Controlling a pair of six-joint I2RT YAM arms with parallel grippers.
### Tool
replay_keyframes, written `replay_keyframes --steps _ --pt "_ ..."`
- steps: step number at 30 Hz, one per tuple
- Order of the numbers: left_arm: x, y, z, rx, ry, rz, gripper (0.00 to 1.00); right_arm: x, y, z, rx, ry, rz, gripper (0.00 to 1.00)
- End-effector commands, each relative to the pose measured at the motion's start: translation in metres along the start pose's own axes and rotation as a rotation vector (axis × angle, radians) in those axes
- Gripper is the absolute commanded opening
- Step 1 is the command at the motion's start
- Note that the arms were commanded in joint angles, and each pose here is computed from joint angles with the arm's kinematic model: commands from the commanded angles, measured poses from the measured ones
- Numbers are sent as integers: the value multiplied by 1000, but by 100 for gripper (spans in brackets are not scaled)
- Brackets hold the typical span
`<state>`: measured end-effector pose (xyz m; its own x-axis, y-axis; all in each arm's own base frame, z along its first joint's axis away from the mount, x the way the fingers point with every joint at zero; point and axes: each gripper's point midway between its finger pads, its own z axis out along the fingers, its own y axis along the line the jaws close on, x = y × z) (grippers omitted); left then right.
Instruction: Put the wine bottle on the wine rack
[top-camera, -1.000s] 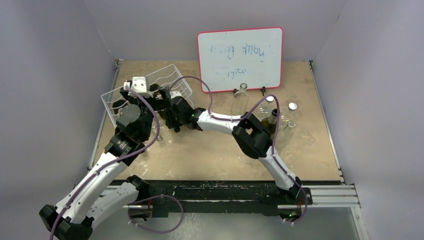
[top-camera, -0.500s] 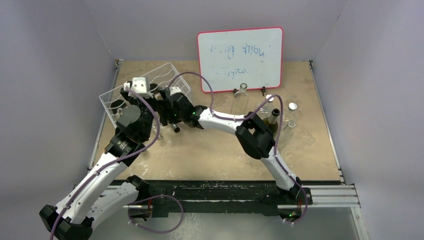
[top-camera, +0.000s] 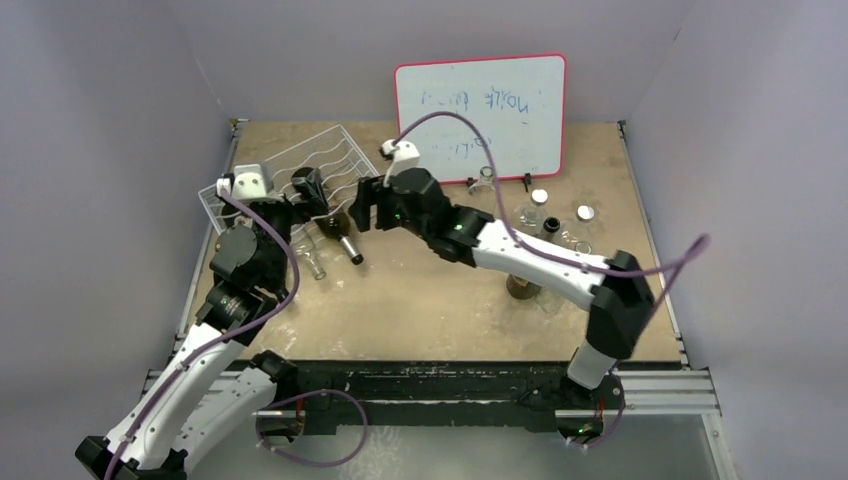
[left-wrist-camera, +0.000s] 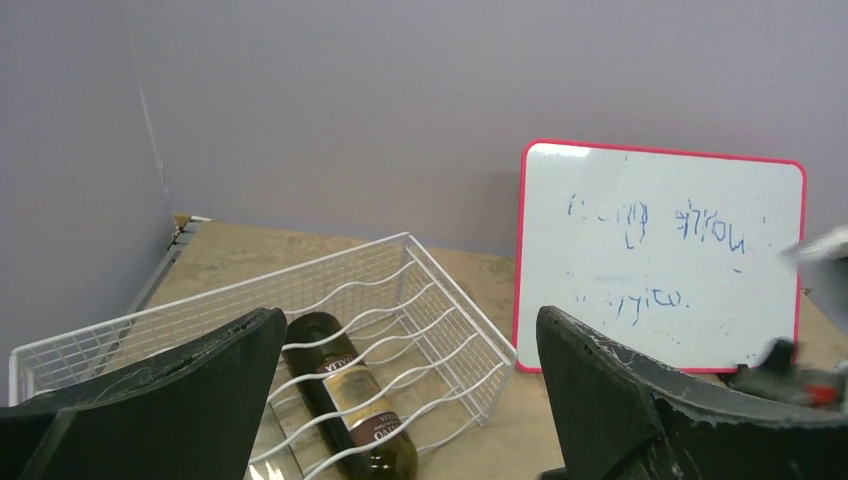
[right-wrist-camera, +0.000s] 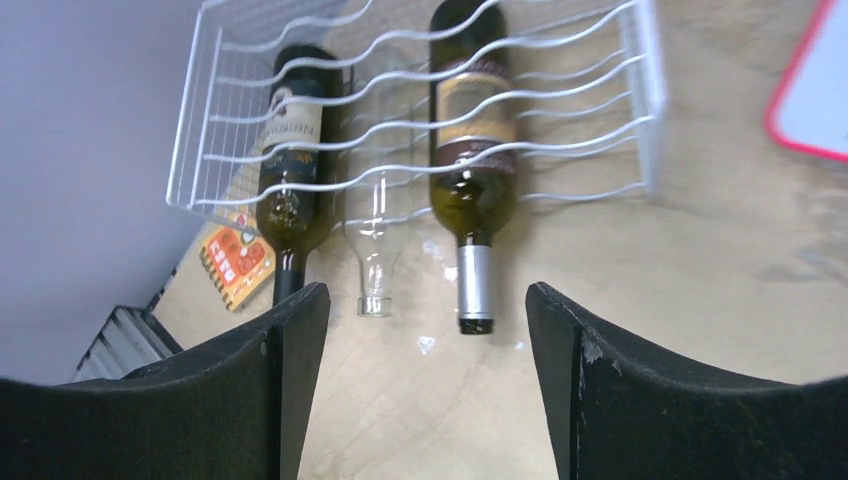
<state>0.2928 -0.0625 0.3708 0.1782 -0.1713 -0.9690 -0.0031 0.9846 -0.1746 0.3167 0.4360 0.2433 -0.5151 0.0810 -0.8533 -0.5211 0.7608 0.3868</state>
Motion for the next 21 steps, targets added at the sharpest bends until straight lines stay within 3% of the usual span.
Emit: replay_keyframes --steps 1,7,11,21 --pt "-11 -6 2 30 -41 -31 97 -54 -43 -60 196 -157 -28 74" --pt "-8 -9 4 39 -28 -29 97 -82 -94 -127 452 -221 -52 73" --pt "-3 -9 6 32 -16 -23 97 -95 -115 -154 509 -261 -44 73" --pt "10 -15 12 55 13 -7 100 -85 -182 -162 659 -218 -30 72"
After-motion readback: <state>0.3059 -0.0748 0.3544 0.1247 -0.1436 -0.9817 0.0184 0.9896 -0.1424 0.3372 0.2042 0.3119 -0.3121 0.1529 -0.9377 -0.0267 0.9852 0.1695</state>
